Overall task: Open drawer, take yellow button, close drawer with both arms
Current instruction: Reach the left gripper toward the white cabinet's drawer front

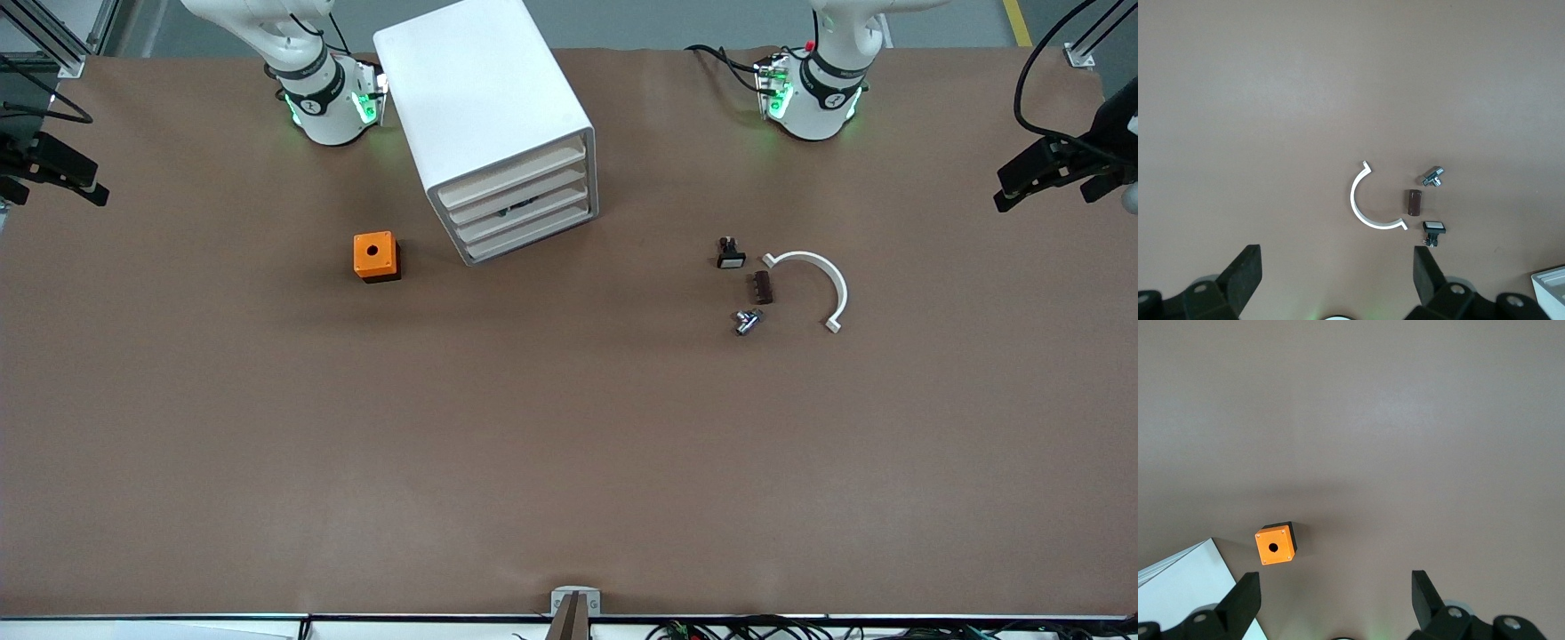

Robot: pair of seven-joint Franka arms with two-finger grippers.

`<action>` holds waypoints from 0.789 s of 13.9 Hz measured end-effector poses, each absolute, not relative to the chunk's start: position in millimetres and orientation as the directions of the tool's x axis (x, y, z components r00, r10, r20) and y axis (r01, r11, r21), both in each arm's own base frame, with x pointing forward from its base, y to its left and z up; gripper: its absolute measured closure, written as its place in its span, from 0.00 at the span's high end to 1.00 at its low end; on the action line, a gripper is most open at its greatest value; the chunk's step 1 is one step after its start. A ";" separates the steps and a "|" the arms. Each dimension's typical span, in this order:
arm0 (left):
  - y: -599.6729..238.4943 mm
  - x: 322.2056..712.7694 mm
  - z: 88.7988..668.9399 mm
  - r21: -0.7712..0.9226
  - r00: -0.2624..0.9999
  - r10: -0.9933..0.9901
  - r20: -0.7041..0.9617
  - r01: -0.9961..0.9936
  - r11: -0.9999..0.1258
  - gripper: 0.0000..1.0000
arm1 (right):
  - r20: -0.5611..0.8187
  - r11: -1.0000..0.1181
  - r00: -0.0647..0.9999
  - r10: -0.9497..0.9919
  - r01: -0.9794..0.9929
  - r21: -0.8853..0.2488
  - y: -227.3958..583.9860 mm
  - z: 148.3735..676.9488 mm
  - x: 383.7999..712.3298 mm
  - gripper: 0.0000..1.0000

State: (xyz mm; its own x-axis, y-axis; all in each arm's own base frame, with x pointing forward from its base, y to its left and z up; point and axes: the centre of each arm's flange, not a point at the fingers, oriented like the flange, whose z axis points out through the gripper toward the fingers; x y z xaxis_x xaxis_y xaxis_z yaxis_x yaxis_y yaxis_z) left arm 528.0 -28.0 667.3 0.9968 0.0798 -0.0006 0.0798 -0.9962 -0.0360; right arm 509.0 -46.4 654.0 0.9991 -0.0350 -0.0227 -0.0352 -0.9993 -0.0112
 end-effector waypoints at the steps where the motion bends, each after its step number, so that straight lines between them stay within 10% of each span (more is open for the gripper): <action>1: -28.1 528.1 667.1 -0.036 0.997 0.080 -0.001 0.080 -0.996 1.00 | -0.023 -0.999 0.999 -0.035 -0.035 -0.011 -46.3 654.0 509.0 1.00; 11: -66.1 557.2 604.1 -0.037 0.993 0.008 -0.120 0.003 -0.999 1.00 | 0.000 -1.000 1.000 -0.020 -0.020 -0.010 -38.6 663.9 509.3 1.00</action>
